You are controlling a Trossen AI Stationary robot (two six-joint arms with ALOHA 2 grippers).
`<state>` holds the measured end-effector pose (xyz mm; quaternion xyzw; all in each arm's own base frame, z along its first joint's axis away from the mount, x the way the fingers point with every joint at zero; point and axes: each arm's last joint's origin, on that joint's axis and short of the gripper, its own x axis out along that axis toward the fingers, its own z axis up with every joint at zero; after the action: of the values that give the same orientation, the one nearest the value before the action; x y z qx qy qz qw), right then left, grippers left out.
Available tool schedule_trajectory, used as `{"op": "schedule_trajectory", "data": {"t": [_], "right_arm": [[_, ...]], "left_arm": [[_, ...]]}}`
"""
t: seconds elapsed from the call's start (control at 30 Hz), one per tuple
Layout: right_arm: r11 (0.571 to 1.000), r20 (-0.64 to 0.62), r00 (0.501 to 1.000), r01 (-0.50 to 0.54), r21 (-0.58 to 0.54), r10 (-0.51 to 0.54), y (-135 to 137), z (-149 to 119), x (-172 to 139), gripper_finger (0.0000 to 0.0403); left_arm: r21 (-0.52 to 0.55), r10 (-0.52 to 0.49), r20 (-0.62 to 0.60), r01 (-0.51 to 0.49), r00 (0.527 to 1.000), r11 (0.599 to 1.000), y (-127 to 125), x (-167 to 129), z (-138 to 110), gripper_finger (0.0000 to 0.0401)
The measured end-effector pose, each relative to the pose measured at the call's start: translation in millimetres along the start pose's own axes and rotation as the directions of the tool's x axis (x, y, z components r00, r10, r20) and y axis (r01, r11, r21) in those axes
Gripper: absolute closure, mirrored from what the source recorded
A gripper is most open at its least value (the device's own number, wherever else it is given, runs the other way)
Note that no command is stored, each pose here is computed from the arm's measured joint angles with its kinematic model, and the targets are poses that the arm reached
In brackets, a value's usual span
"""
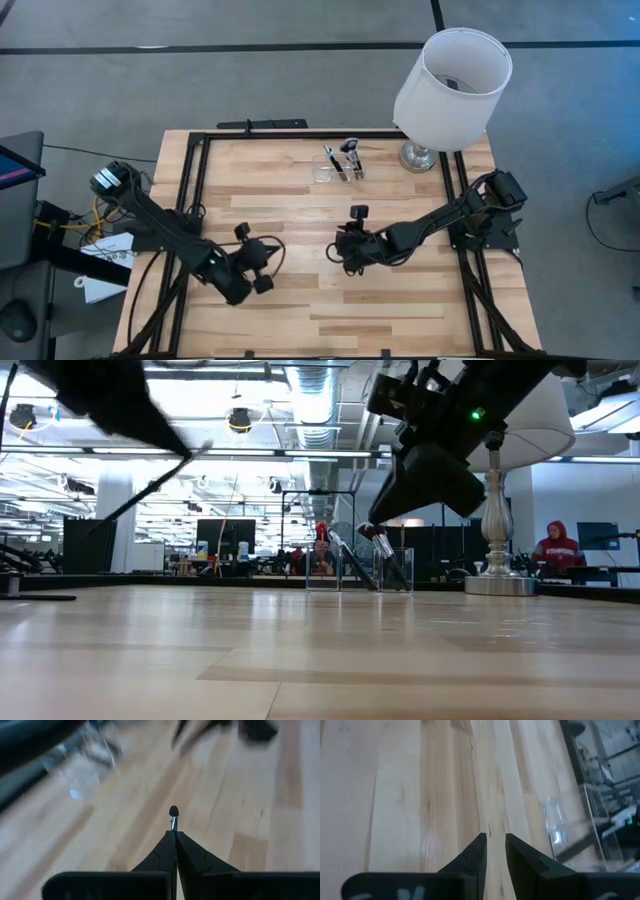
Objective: Put items in baskets/containers
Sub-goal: Put the silver eyeshadow brush into the transparent organizer
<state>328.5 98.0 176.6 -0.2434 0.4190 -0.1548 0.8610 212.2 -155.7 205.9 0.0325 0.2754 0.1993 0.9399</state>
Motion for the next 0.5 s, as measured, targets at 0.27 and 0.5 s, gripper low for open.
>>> {"op": "schedule_trajectory", "data": {"t": [0.27,0.5], "right_arm": [[0.961,0.212,0.938,-0.255,-0.109,0.273,5,22,-2,0.0339],[0.894,0.316,0.836,-0.427,-0.139,0.449,-1,31,2,0.0339]], "left_arm": [[-0.044,-0.058,0.258,0.071,0.964,0.996,6,1,-7,0.0393],[-0.049,-0.154,0.398,0.188,0.904,0.981,7,1,-8,0.0392]]}}
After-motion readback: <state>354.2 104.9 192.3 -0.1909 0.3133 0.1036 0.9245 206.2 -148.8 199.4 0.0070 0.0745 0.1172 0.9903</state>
